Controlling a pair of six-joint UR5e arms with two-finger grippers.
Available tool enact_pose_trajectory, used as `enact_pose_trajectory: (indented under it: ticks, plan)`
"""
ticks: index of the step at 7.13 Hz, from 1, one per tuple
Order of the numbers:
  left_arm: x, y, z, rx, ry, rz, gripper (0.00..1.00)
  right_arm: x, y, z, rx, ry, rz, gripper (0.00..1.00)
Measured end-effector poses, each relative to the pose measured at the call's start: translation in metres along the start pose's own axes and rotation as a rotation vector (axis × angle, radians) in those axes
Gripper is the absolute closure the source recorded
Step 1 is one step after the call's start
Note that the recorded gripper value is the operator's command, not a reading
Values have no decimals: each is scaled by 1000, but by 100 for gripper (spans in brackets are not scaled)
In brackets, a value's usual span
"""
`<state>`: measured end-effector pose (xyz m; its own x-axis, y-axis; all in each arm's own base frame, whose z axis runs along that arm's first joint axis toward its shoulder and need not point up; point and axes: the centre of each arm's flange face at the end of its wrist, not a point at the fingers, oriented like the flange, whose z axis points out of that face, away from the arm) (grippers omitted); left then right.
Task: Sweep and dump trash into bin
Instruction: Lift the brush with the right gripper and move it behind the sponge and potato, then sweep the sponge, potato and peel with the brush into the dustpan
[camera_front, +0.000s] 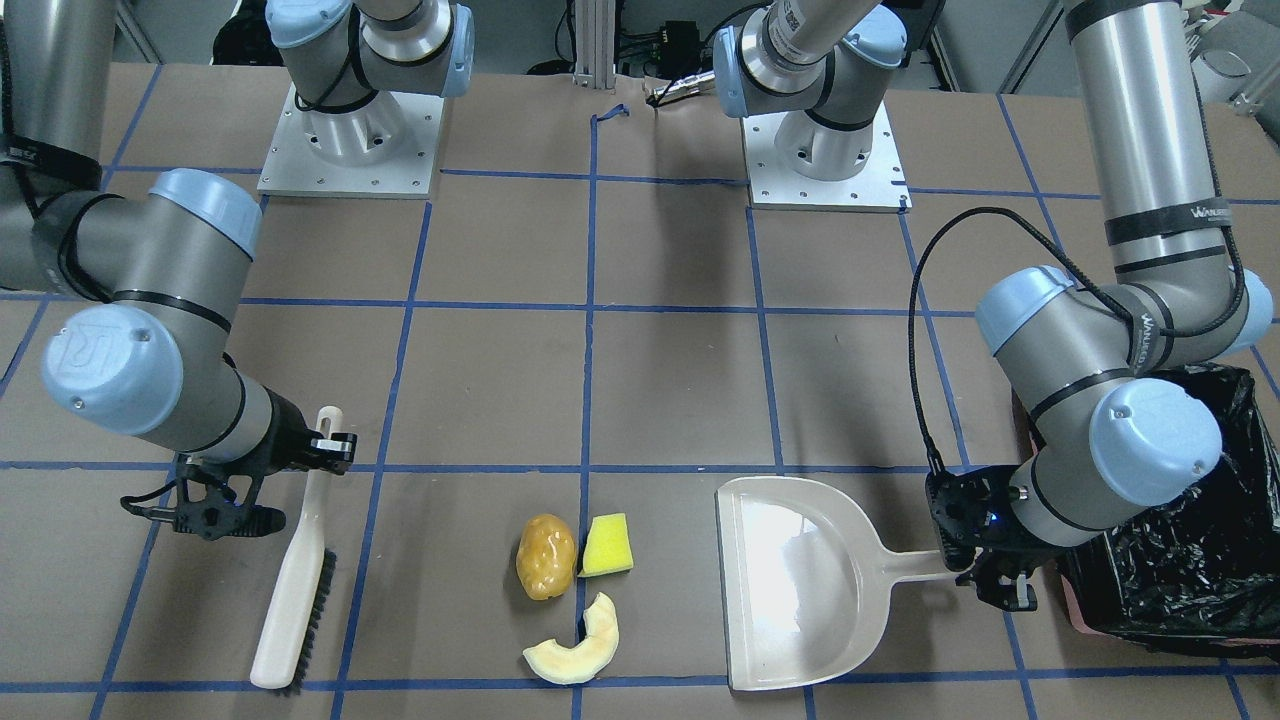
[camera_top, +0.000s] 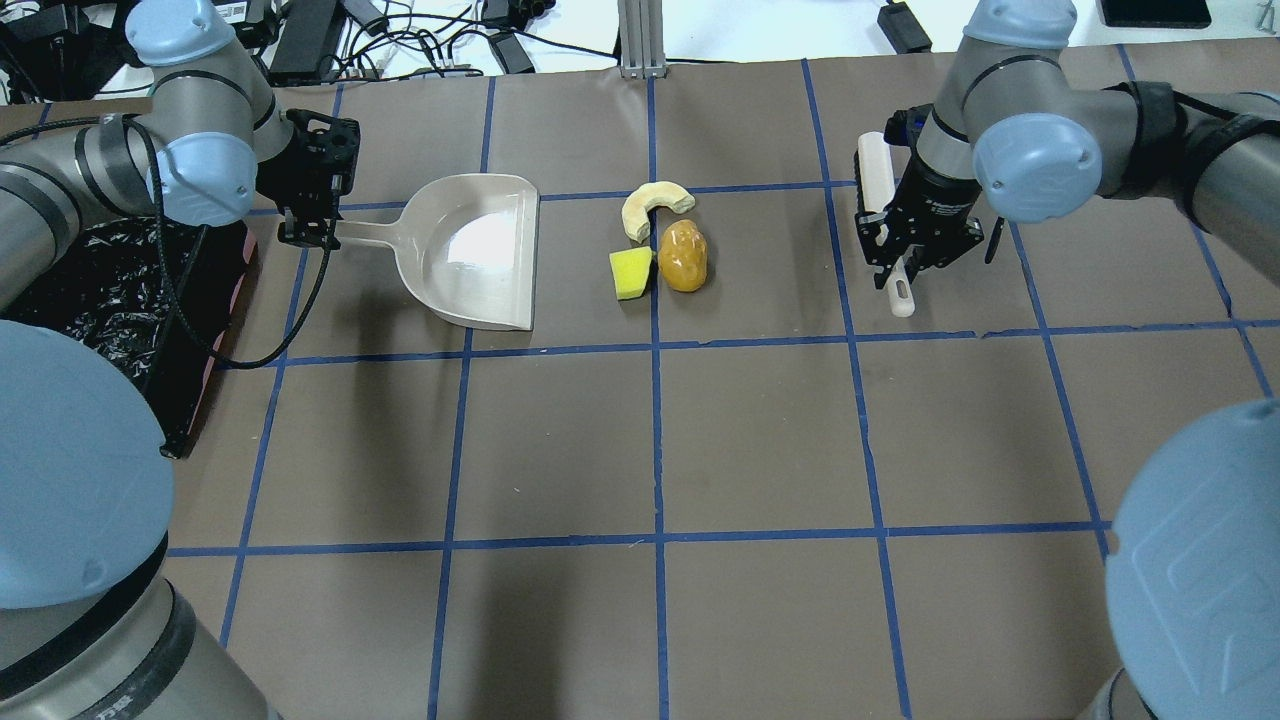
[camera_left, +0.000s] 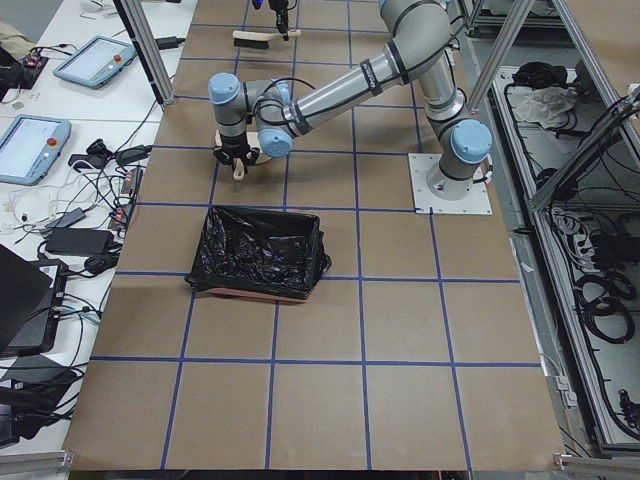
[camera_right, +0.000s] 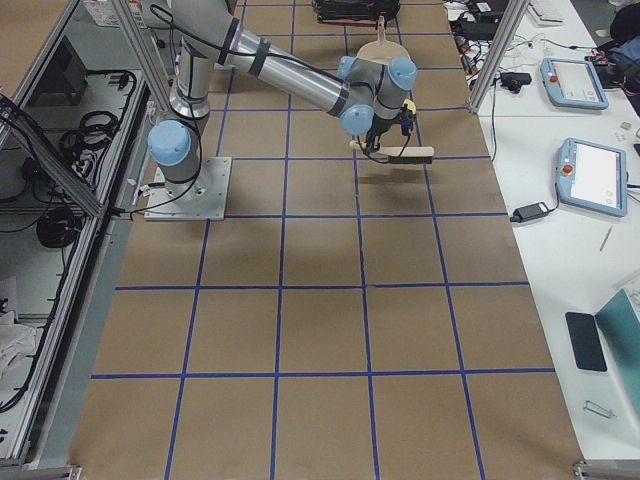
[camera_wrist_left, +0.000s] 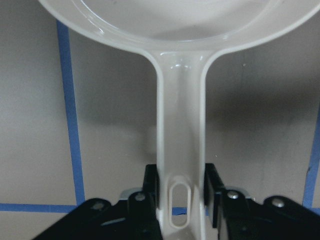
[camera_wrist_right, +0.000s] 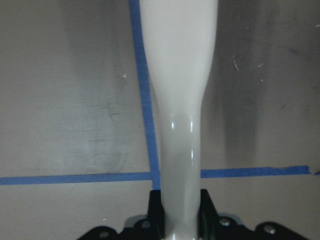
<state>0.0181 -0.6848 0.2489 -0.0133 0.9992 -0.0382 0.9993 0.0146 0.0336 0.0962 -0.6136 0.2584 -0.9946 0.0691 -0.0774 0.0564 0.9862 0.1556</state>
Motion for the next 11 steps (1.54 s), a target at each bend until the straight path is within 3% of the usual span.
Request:
enact_pose_trajectory:
  ticks: [3, 11]
  plan:
    - [0, 0, 1, -3, 1, 0, 100, -51, 4, 7, -2, -46, 3, 100]
    - [0, 1, 2, -6, 4, 0, 100, -149, 13, 40, -8, -76, 70, 100]
